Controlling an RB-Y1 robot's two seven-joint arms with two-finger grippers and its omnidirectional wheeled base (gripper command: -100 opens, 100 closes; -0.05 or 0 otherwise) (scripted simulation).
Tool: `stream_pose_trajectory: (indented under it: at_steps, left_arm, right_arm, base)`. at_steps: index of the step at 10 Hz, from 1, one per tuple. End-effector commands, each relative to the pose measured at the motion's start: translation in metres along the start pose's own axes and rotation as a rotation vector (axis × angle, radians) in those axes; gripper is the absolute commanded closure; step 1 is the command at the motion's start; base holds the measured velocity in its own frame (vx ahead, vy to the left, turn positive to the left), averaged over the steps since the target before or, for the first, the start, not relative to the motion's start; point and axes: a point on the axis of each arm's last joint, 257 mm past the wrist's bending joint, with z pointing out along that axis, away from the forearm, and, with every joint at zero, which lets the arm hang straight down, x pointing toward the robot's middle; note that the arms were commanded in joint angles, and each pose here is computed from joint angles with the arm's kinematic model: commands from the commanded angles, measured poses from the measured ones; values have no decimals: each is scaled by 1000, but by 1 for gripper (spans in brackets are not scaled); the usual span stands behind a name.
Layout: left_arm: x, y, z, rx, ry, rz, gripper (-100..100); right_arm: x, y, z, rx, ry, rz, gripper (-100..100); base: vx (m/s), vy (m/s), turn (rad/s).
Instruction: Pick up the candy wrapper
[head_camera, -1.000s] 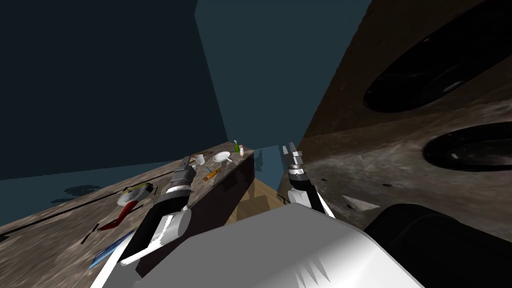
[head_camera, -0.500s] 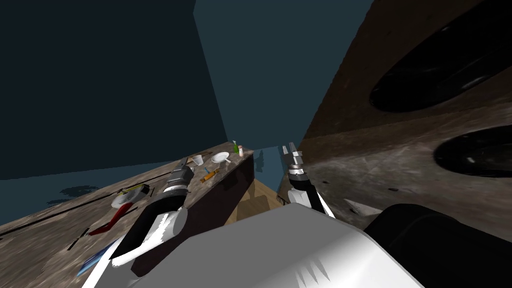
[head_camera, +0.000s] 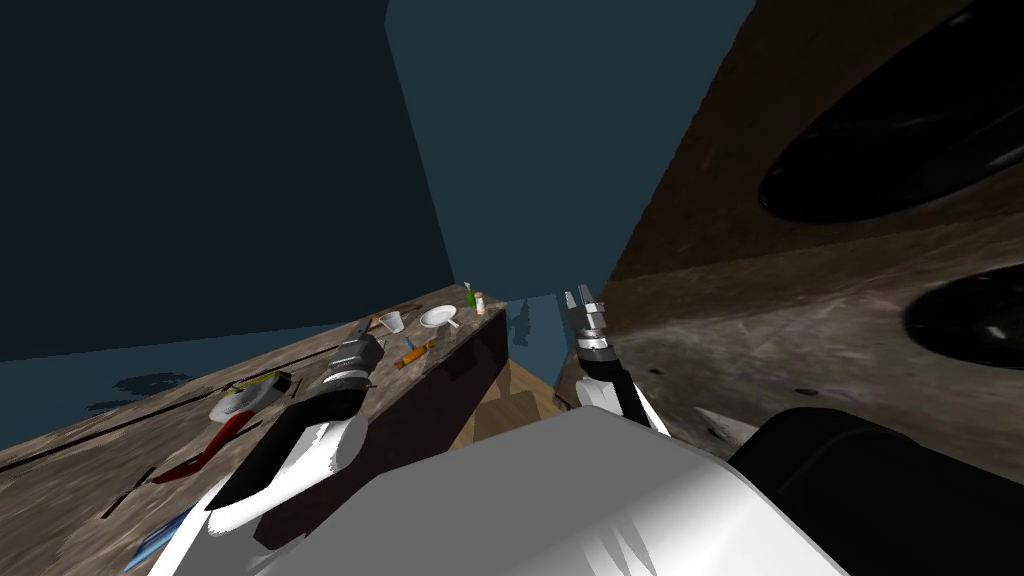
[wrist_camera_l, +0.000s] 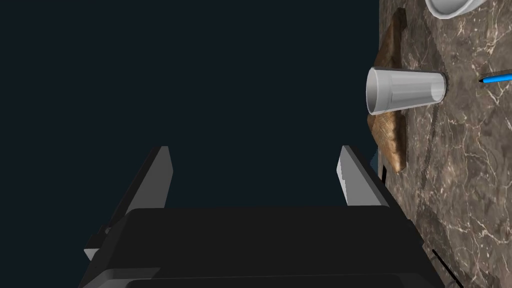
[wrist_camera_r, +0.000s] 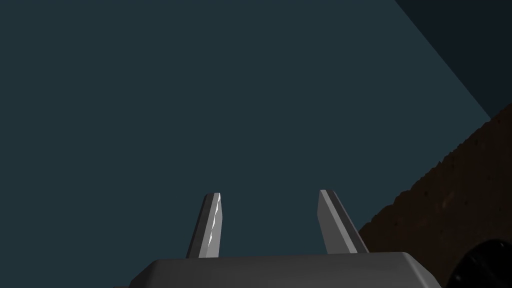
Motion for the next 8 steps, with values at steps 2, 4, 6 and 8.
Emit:
stream_pose_trajectory:
  at_steps: [2, 4, 6, 8]
  left_arm:
    - [-10, 13, 3, -59, -13, -32, -100]
    - [-9, 20, 2, -90, -12, -32, -100]
    - [-14, 33, 3, -142, -20, -55, -100]
    - [-19, 45, 3, -195, -28, -79, -100]
  right_arm:
    - [0, 0, 0, 0, 0, 0, 0]
    - [0, 0, 0, 0, 0, 0, 0]
    - [0, 0, 0, 0, 0, 0, 0]
    - [0, 0, 0, 0, 0, 0, 0]
  base:
    - [50, -43, 22]
    - [37, -25, 13]
    - [37, -30, 28]
    - [57, -31, 32]
